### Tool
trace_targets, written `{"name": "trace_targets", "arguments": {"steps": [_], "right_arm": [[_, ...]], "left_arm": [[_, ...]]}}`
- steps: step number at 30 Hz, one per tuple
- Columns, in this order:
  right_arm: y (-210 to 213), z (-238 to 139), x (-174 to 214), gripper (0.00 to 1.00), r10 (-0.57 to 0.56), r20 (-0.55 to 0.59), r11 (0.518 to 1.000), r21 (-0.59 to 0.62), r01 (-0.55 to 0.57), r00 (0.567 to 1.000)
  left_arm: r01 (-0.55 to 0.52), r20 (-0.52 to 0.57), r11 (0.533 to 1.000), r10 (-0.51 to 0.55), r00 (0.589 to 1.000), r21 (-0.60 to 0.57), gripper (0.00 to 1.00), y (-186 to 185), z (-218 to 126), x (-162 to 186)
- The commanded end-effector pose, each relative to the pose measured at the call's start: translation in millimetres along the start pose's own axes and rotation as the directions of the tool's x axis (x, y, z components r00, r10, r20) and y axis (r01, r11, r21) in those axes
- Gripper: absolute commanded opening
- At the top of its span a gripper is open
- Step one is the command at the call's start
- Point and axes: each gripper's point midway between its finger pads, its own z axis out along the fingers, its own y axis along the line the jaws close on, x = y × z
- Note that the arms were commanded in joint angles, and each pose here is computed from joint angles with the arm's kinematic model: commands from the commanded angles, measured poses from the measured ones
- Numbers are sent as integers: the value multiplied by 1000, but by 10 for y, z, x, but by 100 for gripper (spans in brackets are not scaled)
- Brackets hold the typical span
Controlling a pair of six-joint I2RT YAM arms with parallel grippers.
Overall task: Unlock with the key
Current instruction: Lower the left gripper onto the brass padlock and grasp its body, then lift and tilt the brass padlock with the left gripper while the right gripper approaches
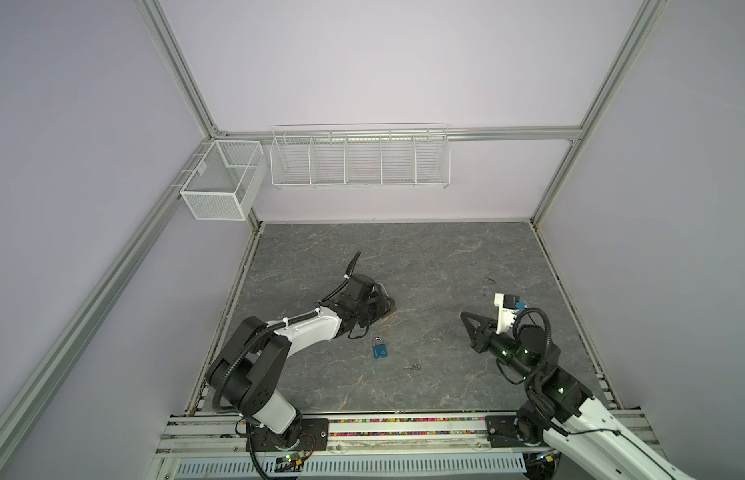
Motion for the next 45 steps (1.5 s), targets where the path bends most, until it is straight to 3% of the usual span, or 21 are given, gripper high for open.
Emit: {"name": "trace_targets", "arguments": {"steps": [1,7,12,14,18,20,21,22,25,28,30,34,36,40,45], "right_arm": [[107,-23,-96,6,-53,30,998,-43,54,998],[168,70,-165,6,-91,9,995,-37,91,996],[253,194,-171,6,-125,-3,989,-76,124,992],[270,223,-184,6,-120,-6,990,-79,119,993],[247,172,-153,6,-108,-10,991,-76,107,994],[199,107,-129,6,-110,-13,992,-56,110,994],[169,69,-123,6,-114,-14,993,-41,113,993],[151,28,-123,6,-119,-13,992,-30,119,993],[118,-65,-135,6,-131,-2,991,-12,131,991],[113,-104,-144,6,-130,8,991,-11,130,992],[115,-109,-145,6,-125,9,992,-12,125,992],[114,-125,-135,6,-120,4,993,-14,120,993],[116,-155,-146,6,-121,10,993,-13,121,993],[97,-216,-159,6,-130,19,991,0,130,991],[79,-240,-147,6,-128,22,992,4,127,992]], "left_arm": [[82,69,920,-117,991,384,9,-908,-318,-283],[111,48,798,-173,984,592,0,-1288,-623,-326],[150,-34,689,-179,983,709,0,-1493,-717,-272],[185,-78,721,-180,981,668,0,-1401,-573,-194],[117,-99,890,-81,992,442,0,-927,-218,55],[-1,-84,973,21,996,232,0,-608,-159,148],[-85,-72,994,90,993,71,0,-410,-198,165],[-189,-62,977,183,981,-103,0,-221,-297,138],[-355,-120,834,337,934,-423,0,129,-622,-1],[-440,-220,675,390,894,-592,0,417,-802,-100],[-496,-323,559,384,865,-664,0,585,-836,-120],[-601,-506,260,350,788,-756,0,853,-828,-183],[-634,-563,153,338,754,-758,0,908,-783,-201],[-667,-625,30,318,712,-744,0,934,-681,-220],[-680,-622,102,323,713,-726,0,955,-453,-131]]}}
